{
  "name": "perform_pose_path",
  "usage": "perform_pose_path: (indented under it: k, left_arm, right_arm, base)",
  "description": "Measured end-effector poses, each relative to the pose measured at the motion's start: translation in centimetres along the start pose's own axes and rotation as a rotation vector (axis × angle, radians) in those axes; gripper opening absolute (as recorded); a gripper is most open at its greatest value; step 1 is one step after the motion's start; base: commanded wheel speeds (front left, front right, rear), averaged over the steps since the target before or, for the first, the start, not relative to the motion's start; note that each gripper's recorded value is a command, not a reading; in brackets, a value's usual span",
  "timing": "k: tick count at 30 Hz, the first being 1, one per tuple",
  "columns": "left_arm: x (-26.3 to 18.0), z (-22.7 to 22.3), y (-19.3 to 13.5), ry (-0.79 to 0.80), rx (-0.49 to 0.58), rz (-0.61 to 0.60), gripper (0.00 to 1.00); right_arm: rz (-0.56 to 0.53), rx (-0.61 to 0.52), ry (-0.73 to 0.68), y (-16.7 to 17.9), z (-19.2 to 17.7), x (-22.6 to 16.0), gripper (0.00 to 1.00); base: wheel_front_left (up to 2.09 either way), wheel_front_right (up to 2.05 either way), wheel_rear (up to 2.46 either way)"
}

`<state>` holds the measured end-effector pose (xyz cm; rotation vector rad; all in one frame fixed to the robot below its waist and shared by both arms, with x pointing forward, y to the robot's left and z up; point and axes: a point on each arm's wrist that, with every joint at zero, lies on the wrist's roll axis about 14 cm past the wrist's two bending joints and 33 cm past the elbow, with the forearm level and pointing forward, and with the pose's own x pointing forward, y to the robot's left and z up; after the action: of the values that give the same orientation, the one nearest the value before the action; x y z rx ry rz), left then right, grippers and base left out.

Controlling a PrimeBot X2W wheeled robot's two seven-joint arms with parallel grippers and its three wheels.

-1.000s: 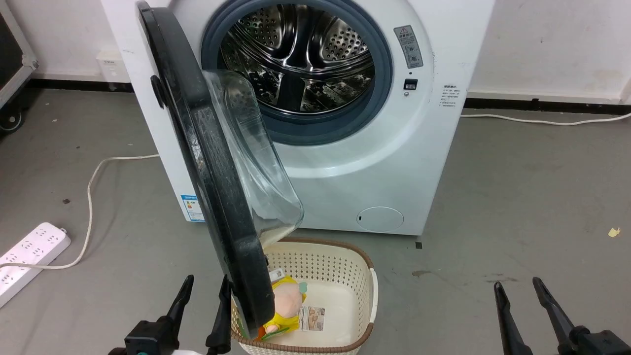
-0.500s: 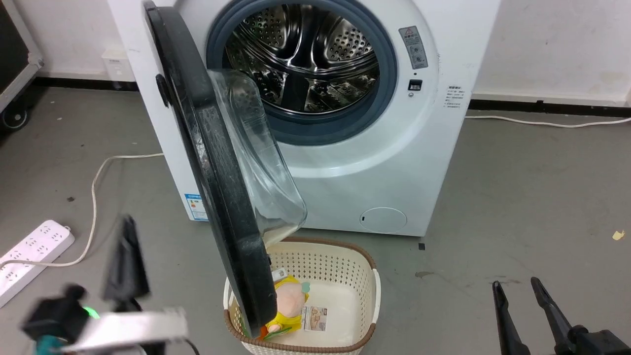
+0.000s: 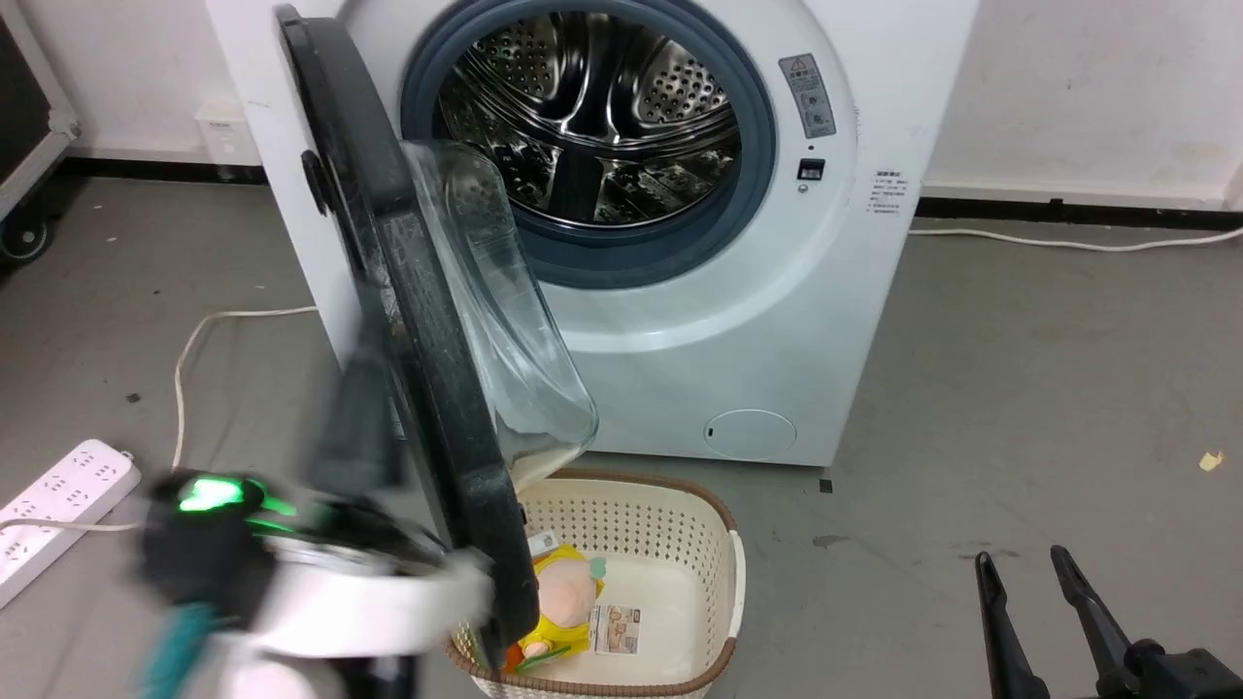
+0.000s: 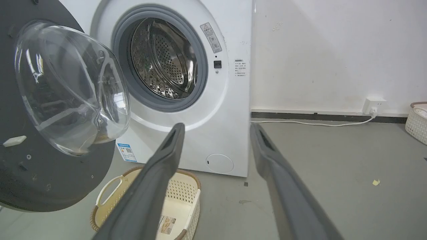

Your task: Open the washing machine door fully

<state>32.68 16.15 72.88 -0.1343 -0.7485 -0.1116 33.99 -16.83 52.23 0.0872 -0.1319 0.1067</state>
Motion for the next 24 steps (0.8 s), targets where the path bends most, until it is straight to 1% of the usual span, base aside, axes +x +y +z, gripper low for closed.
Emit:
perform_pose_path:
  k: [2, 6, 9, 12, 14, 18, 24]
  left_arm:
    - [-0.9, -3.0, -2.1, 0.145, -0.049, -0.055, 0.00]
    - [-3.8, -7.9, -5.6, 0.381, -0.121, -0.149, 0.00]
    - [-6.8, -11.4, -7.4, 0.545, -0.163, -0.189, 0.00]
    - [-9.4, -14.0, -8.1, 0.663, -0.198, -0.196, 0.00]
    - [-10.6, -15.5, -8.1, 0.725, -0.204, -0.189, 0.00]
    - [-12.6, -17.8, -6.8, 0.804, -0.183, -0.137, 0.00]
    - [-13.9, -19.2, -3.9, 0.829, -0.125, -0.053, 0.00]
  right_arm:
    - [-0.009, 0.009, 0.002, -0.2, -0.1, -0.1, 1.00]
    - [-0.016, 0.018, 0.008, -0.4, -0.3, -0.1, 1.00]
    - [-0.017, 0.022, 0.013, -0.4, -0.4, -0.1, 1.00]
    - [-0.019, 0.023, 0.016, -0.4, -0.6, -0.1, 1.00]
    - [-0.019, 0.023, 0.018, -0.5, -0.6, -0.1, 1.00]
    - [-0.016, 0.025, 0.022, -0.4, -0.7, 0.0, 1.00]
    - [0.008, 0.033, 0.034, 0.4, -1.2, 0.4, 1.00]
  base:
    - [0.00, 0.00, 0.00]
    - [0.00, 0.00, 0.00]
    - [0.00, 0.00, 0.00]
    - [0.00, 0.00, 0.00]
    - [0.00, 0.00, 0.00]
    - [0.00, 0.00, 0.00]
    - [0.00, 0.00, 0.00]
